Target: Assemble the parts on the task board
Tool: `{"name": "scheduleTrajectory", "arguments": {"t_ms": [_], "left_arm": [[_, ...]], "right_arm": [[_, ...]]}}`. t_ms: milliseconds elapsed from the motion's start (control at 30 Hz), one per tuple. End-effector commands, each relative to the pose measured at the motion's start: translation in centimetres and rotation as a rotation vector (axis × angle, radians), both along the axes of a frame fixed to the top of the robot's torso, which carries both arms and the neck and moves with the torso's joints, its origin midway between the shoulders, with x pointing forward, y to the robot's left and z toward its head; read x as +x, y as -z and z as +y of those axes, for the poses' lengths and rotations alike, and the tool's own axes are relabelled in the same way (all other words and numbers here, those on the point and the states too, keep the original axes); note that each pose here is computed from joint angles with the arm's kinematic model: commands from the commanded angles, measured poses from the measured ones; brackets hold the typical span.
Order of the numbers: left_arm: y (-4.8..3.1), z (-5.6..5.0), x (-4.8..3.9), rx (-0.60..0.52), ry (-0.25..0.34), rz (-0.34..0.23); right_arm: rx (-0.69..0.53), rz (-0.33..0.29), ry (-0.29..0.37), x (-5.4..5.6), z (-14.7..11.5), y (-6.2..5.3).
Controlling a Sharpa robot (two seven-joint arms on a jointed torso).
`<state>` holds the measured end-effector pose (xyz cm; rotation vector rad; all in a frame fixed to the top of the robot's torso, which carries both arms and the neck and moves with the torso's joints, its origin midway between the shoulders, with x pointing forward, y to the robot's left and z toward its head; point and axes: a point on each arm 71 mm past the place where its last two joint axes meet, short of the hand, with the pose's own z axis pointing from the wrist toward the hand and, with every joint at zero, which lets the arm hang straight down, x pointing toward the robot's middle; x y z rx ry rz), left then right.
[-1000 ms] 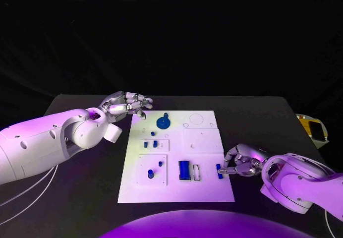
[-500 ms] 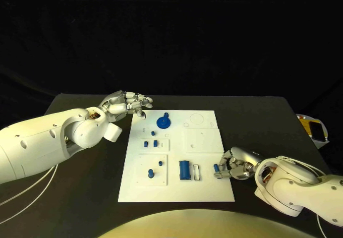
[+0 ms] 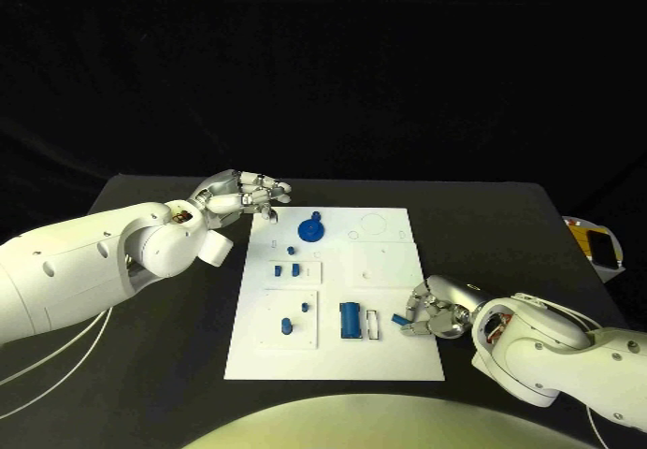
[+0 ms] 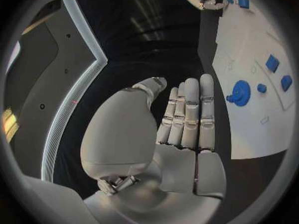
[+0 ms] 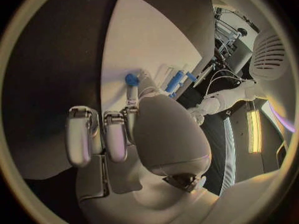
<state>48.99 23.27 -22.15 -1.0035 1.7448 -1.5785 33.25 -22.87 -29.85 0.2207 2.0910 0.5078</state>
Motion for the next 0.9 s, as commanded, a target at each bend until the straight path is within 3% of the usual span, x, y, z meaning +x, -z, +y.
{"name": "scheduleTrajectory", "arguments": {"t_ms": [33, 467, 667, 900], "left_arm": [[-0.13, -0.2, -0.08, -0.019, 0.006, -0.001], [-0.14, -0.2, -0.10, -0.020, 0.006, -0.003], [-0.16, -0.2, -0.11, -0.021, 0.007, -0.004], [-0.16, -0.2, -0.13, -0.021, 0.007, -0.004]], "right_arm": [[-0.041, 0.029, -0.009, -0.5, -0.2, 0.9], [0.177, 0.003, 0.058, -0.6, 0.6, -0.6], [0.223, 0.001, 0.070, -0.6, 1.0, -0.9], [0.252, 0.043, 0.062, -0.8, 1.8, -0.9]]}}
